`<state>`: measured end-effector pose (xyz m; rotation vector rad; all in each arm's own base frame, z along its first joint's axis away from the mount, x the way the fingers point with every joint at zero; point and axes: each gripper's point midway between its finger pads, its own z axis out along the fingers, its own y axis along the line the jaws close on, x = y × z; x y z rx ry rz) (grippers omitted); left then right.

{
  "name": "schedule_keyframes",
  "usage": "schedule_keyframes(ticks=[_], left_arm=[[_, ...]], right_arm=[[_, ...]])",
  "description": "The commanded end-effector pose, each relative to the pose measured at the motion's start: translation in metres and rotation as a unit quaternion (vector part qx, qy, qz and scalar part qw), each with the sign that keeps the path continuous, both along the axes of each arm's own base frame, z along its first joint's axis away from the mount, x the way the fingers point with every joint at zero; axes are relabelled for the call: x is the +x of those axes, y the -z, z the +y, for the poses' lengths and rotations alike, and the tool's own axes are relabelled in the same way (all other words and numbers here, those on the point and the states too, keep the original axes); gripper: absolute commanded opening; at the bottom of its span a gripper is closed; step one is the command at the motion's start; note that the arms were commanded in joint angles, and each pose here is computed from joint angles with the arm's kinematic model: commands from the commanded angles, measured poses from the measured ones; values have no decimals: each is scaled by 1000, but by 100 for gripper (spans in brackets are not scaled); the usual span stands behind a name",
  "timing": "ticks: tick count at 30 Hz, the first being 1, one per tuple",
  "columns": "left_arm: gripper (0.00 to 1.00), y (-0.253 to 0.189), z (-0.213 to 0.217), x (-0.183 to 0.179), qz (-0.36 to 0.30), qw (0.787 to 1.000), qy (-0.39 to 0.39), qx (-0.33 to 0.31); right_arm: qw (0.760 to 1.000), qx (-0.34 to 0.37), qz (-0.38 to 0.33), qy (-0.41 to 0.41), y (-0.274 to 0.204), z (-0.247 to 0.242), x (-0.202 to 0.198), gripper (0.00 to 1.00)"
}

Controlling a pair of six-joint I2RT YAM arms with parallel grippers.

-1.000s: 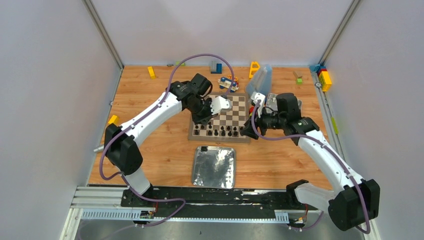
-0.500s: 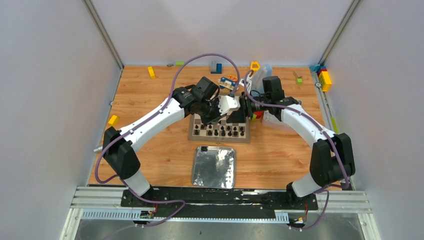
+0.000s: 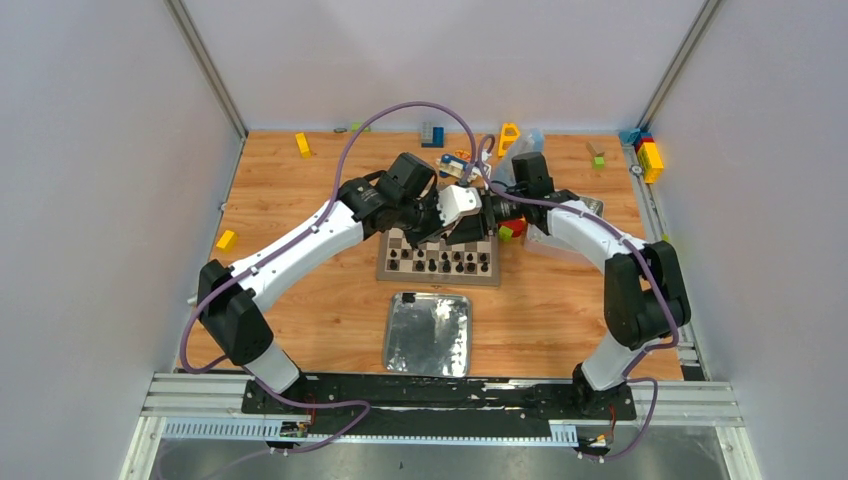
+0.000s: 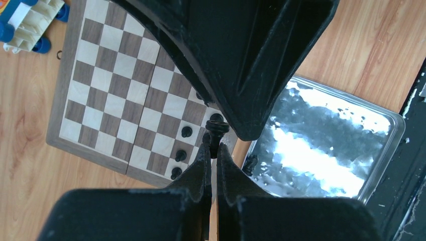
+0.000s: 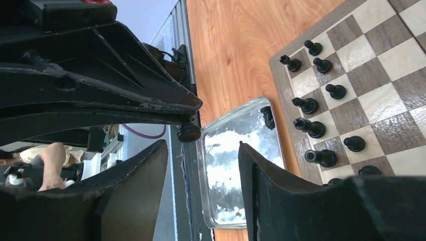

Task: Set up the chess pieces on the board
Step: Pick up the chess piece from the storage box.

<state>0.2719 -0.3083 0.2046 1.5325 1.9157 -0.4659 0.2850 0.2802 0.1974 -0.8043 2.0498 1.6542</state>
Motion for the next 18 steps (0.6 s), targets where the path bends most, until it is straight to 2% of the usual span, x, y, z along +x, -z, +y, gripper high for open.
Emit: schedule_keyframes(ticks=[1, 7, 11, 18], left_arm=[[0, -18, -4, -2, -19, 999, -4, -27], [0, -16, -6, -3, -16, 1000, 1, -25], [0, -15, -7, -3, -17, 1000, 1, -23], [0, -14, -7, -4, -16, 1000, 3, -20]], right_arm=[[999, 35, -26, -31, -26, 9, 1, 54], [998, 41, -24, -38, -29, 10, 0, 48], [998, 43, -22, -42, -29, 11, -1, 37], [998, 40, -17, -42, -24, 13, -1, 35]])
